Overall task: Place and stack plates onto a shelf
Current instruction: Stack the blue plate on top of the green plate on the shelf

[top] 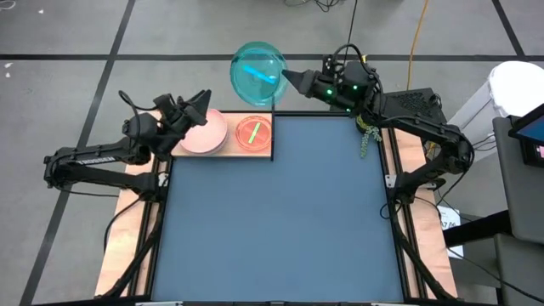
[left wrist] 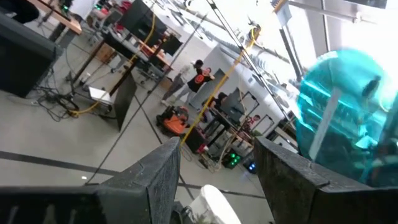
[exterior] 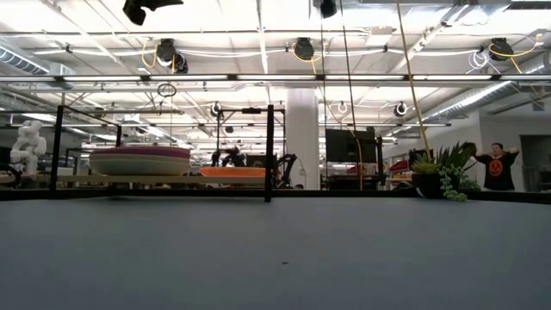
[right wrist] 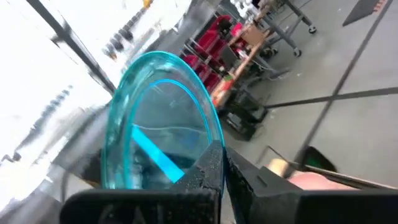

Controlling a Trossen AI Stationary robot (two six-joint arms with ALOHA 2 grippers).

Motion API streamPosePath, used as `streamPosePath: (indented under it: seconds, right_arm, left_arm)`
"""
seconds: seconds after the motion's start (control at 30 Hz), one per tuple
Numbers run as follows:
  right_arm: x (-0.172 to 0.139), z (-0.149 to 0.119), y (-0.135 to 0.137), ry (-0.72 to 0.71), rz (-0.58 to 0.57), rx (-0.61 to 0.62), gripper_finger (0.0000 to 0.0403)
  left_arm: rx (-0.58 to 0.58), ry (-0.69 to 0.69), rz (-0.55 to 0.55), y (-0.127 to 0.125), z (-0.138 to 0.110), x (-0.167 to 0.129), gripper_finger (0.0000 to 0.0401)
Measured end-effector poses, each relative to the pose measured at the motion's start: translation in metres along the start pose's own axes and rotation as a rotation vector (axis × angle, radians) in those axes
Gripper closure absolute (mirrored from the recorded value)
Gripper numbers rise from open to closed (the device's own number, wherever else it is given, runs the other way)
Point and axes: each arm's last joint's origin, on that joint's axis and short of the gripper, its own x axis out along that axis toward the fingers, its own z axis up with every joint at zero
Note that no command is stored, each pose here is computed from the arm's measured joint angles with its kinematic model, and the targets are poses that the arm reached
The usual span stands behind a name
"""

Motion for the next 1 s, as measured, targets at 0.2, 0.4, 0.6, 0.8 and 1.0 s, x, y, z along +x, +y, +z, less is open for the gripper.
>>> streamPosePath:
  seconds: [0.2, 0.4, 0.6, 0.8, 1.0]
  right_arm:
    - [0.008, -0.007, -0.005, -0.004, 0.090, 0.152, 0.0403]
    - [0.010, -0.024, -0.023, 0.062, 0.104, 0.373, 0.0403]
    - [0.001, -0.049, -0.028, 0.130, 0.069, 0.449, 0.0403]
    - [-0.015, -0.072, -0.044, 0.155, -0.007, 0.550, 0.0403]
    - [-0.030, -0.108, -0.086, 0.193, -0.161, 0.650, 0.0403]
  left_arm:
    - [0.001, 0.026, -0.029, -0.005, -0.003, -0.005, 0.0194]
    - [0.038, 0.043, -0.048, -0.008, -0.005, -0.008, 0.0194]
    - [0.062, 0.052, -0.048, -0.008, -0.006, -0.008, 0.0194]
    - [0.082, 0.071, -0.026, -0.005, -0.007, -0.010, 0.0194]
    - [0.069, 0.104, 0.042, 0.004, -0.006, -0.015, 0.0194]
